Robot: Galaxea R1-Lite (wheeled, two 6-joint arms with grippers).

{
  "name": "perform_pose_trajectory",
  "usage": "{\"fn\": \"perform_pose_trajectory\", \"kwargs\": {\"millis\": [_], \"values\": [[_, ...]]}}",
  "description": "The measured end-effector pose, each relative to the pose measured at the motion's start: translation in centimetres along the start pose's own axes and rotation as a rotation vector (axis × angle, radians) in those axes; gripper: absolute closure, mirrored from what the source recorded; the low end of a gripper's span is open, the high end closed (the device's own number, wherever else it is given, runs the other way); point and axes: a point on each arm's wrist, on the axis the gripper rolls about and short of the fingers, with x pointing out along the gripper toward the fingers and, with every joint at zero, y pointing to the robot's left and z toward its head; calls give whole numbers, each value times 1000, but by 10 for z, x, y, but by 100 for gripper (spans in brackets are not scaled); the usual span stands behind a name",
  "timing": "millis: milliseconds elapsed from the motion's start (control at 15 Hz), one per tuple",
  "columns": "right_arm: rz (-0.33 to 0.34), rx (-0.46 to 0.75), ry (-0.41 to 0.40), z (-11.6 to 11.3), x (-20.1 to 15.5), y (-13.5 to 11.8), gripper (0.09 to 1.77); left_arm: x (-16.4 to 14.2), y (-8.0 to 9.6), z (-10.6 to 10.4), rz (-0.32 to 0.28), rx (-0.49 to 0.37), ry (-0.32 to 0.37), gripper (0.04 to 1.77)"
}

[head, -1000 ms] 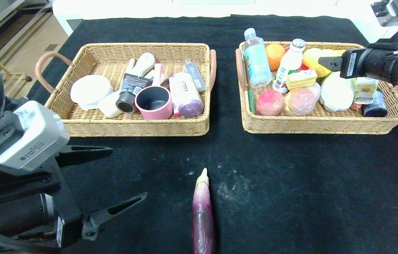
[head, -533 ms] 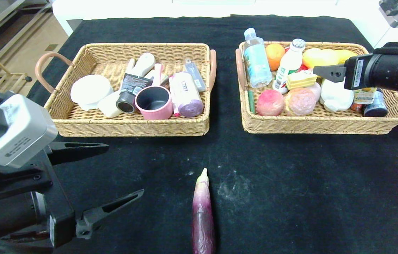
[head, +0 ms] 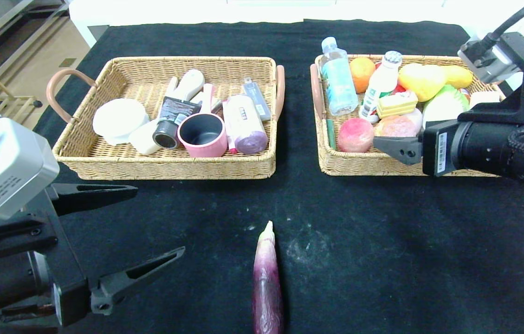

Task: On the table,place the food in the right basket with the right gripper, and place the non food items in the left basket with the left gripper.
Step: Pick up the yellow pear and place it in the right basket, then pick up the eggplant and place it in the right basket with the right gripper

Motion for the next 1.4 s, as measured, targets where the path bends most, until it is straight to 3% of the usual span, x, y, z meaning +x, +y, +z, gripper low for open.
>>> {"fn": "perform_pose_trajectory", "kwargs": {"millis": [733, 1000, 1400], "values": [[208, 123, 136, -45, -28, 96, 16, -3, 0, 2, 7, 1, -17, 9], [228, 95, 186, -64, -28, 118, 16, -7, 1, 4, 12, 2, -33, 9], [179, 57, 122, -95, -25, 161, 16, -11, 1, 5, 17, 2, -45, 9]]}}
